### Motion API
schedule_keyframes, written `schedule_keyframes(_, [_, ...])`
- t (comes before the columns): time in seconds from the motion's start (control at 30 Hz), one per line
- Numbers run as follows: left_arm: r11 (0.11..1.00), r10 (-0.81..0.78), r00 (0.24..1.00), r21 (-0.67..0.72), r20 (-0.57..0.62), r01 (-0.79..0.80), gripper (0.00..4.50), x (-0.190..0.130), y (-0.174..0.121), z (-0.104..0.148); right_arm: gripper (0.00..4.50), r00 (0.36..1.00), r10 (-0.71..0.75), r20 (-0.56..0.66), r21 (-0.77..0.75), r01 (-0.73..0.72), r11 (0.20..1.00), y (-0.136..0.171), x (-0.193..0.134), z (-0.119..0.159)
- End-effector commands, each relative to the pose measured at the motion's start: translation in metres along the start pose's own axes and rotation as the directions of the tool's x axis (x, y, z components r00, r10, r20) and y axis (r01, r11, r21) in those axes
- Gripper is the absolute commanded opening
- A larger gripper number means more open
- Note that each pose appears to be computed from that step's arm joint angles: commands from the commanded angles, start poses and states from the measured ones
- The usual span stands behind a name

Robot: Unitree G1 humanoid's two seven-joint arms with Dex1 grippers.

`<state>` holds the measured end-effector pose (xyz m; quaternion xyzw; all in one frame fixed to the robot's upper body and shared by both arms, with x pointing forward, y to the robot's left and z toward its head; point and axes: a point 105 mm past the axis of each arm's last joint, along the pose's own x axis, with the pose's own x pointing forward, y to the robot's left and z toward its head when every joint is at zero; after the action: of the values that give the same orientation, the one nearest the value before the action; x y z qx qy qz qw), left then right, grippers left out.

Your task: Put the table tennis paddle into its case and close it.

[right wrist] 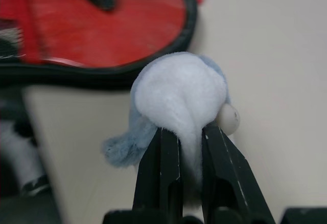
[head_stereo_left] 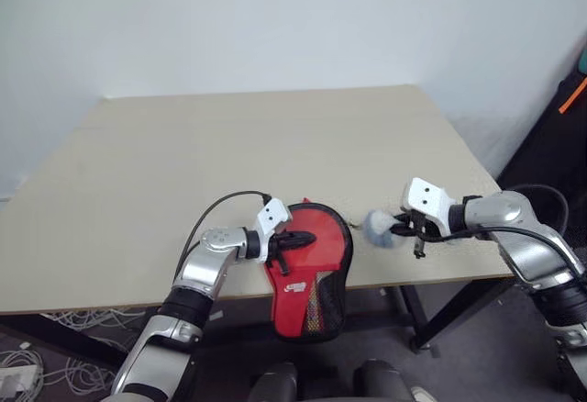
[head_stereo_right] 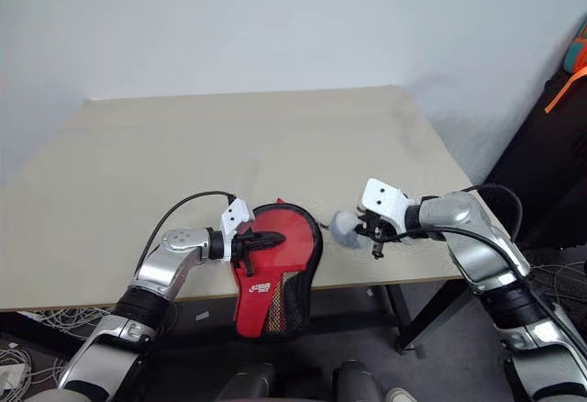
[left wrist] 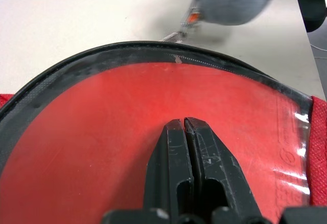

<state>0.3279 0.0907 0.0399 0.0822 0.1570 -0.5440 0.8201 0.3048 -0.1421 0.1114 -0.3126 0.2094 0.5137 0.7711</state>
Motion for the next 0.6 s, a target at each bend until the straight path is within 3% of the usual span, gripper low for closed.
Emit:
schedule_keyframes(0.03, [1.000, -0.006, 0.997, -0.018, -0.073, 0.005, 0.00, -0.002, 0.000, -0.017, 0.04, 0.998, 0.062, 0.031, -0.067, -0.059, 0.996, 0.013, -0.017, 0.012])
schedule_keyframes(0.27, [1.000, -0.012, 0.997, -0.013, -0.076, 0.011, 0.00, -0.001, 0.001, -0.015, 0.04, 0.949, 0.314, 0.002, -0.115, -0.312, 0.943, 0.071, -0.034, 0.007])
schedule_keyframes(0.6, [1.000, -0.008, 0.997, -0.012, -0.082, 0.007, 0.00, -0.004, 0.004, -0.014, 0.04, 0.858, 0.514, -0.007, -0.162, -0.508, 0.846, 0.124, -0.047, 0.009])
